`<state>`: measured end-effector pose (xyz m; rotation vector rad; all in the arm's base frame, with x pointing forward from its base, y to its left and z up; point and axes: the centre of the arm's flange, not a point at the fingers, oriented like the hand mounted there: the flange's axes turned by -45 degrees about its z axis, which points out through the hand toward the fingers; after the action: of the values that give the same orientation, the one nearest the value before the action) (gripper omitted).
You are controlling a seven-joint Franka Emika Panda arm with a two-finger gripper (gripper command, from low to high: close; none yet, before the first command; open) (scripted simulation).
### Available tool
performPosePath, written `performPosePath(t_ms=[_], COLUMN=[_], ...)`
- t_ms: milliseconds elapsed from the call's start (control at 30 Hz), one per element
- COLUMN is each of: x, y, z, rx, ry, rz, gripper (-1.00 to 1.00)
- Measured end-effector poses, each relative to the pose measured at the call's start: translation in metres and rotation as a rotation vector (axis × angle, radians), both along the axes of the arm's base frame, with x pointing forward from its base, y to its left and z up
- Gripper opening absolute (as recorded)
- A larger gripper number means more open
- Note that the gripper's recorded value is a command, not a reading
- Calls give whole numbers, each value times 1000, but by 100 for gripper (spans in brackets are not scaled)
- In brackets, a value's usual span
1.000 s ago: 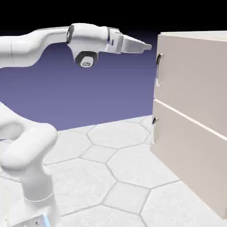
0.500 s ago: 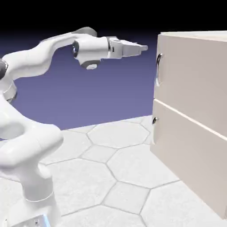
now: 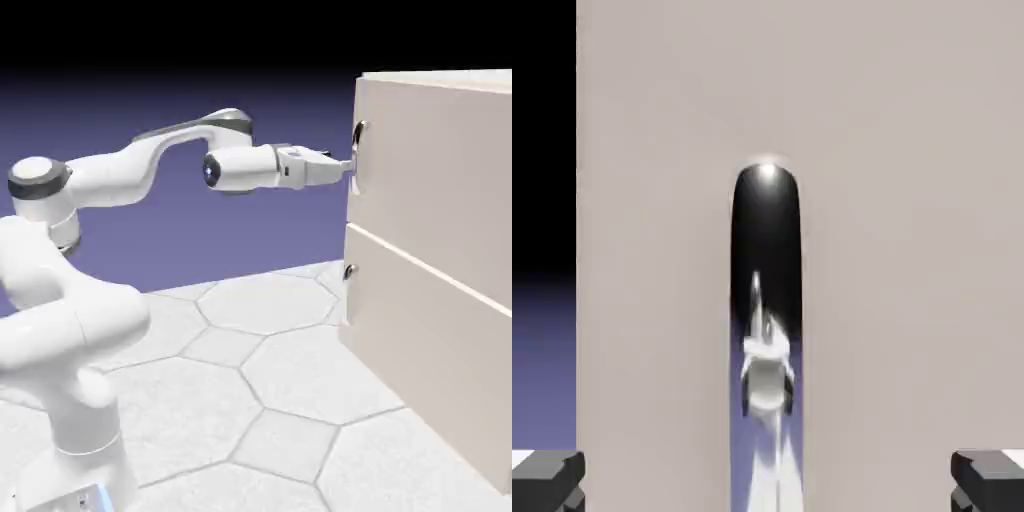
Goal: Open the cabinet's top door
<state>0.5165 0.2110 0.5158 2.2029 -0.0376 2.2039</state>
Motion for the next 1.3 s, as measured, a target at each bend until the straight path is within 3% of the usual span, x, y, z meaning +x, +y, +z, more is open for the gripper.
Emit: performPosePath(t_ms=[33, 67, 600, 1033, 1300], x=[11, 16, -98, -212, -259], y=[-1, -1, -46, -128, -178], z=[0, 0, 0, 0, 0], rx=[0, 1, 0, 1, 1], ry=[0, 0, 1, 1, 1], rz=[0, 0, 238, 509, 642], gripper=[100, -100, -100, -100, -100])
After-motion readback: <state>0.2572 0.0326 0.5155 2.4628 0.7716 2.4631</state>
